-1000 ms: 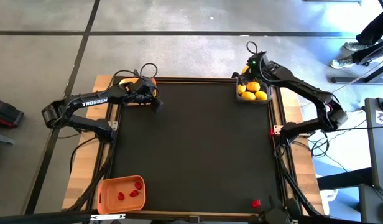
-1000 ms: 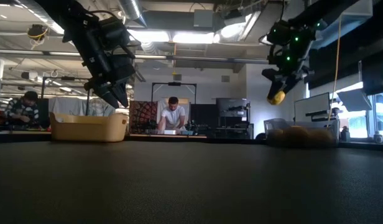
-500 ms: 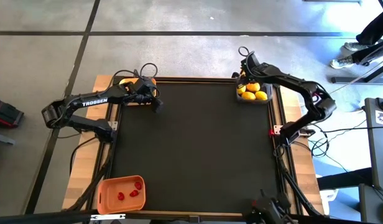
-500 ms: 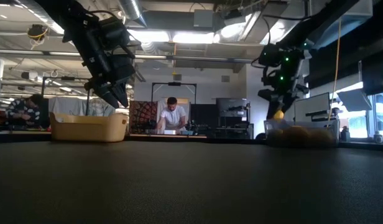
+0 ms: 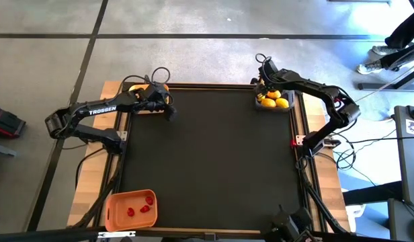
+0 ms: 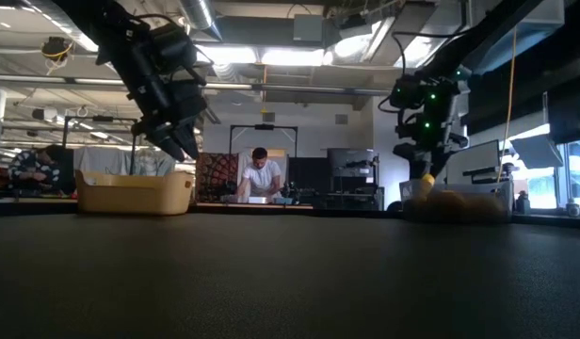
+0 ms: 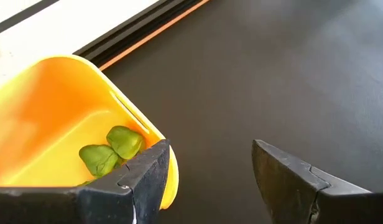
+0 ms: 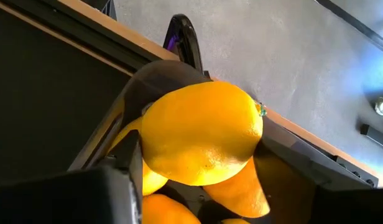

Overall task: Sort produce into baskets
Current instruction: Put the yellow lemon into the black bin, then put the red bell pepper into the orange bin

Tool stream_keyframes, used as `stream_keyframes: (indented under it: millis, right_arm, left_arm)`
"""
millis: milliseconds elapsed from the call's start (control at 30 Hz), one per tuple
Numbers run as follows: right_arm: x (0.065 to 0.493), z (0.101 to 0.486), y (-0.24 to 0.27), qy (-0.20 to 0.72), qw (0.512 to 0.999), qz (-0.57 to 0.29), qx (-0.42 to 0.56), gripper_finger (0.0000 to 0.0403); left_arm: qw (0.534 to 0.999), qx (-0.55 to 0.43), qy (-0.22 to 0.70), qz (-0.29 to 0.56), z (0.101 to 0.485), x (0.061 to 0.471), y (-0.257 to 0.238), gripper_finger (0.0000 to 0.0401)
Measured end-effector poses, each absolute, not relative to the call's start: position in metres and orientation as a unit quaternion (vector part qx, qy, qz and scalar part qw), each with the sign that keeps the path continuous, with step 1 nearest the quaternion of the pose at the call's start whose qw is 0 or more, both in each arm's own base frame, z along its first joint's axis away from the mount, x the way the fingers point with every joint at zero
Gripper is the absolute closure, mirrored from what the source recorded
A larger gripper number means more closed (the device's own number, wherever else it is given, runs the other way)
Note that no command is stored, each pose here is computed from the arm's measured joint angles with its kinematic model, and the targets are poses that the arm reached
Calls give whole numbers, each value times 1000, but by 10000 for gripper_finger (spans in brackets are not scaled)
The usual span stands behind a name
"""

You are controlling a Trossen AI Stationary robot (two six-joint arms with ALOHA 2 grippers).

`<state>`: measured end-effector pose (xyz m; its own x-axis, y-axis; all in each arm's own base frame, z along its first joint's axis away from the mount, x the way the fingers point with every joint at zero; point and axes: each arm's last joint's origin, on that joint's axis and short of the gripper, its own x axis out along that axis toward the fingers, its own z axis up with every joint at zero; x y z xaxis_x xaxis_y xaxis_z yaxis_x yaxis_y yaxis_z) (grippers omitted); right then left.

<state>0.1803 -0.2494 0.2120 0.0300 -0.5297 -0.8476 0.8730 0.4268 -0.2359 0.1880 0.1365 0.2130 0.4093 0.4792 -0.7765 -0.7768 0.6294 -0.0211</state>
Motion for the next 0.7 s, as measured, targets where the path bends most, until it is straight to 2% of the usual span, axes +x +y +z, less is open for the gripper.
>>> stream_keyframes:
  millis: [133, 267, 500, 700]
  right_arm:
    - [179, 211, -247, 497, 689, -498, 177, 148]
    - [174, 216, -242, 508, 676, -506, 169, 121]
    - [162, 244, -226, 486, 689, -512, 164, 114]
    - [160, 271, -193, 480, 737, -450, 153, 114]
  left_arm:
    - [819, -193, 380, 385, 214, 189, 137, 178]
    - [819, -193, 380, 385, 214, 189, 137, 178]
    - [819, -193, 380, 385, 214, 189, 137, 178]
    - [818, -193, 380, 385, 214, 189, 137, 178]
